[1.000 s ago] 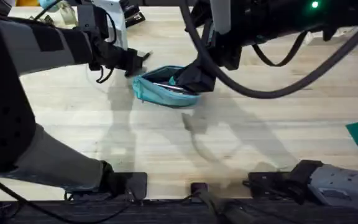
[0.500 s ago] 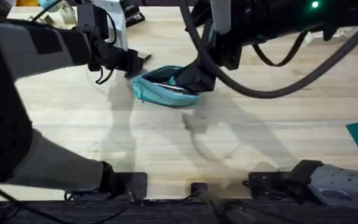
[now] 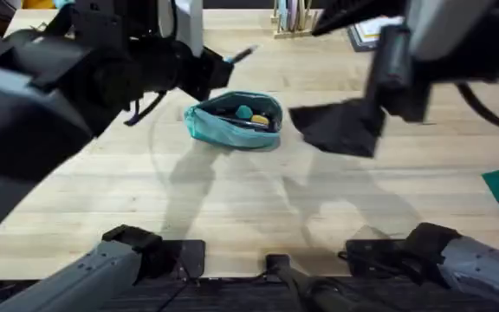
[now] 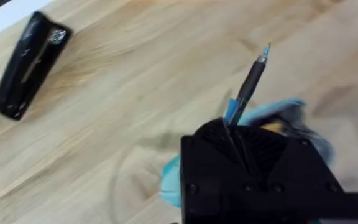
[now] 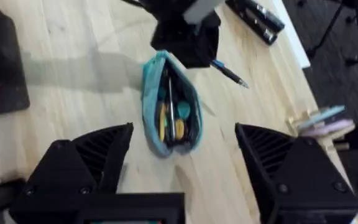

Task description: Unzip the bag, pick up the pens from the table one at a time and place them inside, then zip the bag closed.

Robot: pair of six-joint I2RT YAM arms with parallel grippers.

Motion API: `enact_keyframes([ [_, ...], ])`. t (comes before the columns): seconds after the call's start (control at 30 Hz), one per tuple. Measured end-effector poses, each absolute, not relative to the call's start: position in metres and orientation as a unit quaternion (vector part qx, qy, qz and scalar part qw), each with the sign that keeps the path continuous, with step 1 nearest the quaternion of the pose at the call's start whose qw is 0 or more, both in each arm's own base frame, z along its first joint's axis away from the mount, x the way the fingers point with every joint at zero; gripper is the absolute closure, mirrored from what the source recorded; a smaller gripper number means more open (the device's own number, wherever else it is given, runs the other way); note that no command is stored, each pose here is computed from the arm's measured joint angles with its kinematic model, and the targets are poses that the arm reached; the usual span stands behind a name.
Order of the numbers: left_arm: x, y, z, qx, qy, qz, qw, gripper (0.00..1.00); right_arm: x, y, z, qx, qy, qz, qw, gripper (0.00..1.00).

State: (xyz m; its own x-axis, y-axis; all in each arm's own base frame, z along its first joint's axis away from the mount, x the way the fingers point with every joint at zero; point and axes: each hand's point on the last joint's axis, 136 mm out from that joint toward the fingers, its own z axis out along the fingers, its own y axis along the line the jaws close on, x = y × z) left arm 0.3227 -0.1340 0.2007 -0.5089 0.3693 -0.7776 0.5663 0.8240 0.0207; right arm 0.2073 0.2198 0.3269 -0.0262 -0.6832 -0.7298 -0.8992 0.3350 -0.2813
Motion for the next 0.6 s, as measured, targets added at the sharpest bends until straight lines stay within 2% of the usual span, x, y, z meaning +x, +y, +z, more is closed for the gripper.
enact_keyframes([
  [0.17,0.289,-0.158,0.209,0.314,0.848,-0.139,0.404,0.960,0.183,0.197,0.328,-0.561,0.712,0.123,0.404,0.003],
  [0.2,0.275,-0.170,0.205,0.337,0.845,-0.148,0.387,0.960,0.167,0.183,0.332,-0.561,0.712,0.122,0.405,0.003],
  [0.3,0.263,-0.185,0.197,0.362,0.842,-0.158,0.368,0.960,0.147,0.164,0.338,-0.556,0.710,0.119,0.416,0.004],
  [0.6,0.274,-0.189,0.141,0.397,0.861,-0.121,0.292,0.960,0.143,0.150,0.339,-0.539,0.721,0.104,0.422,0.004],
])
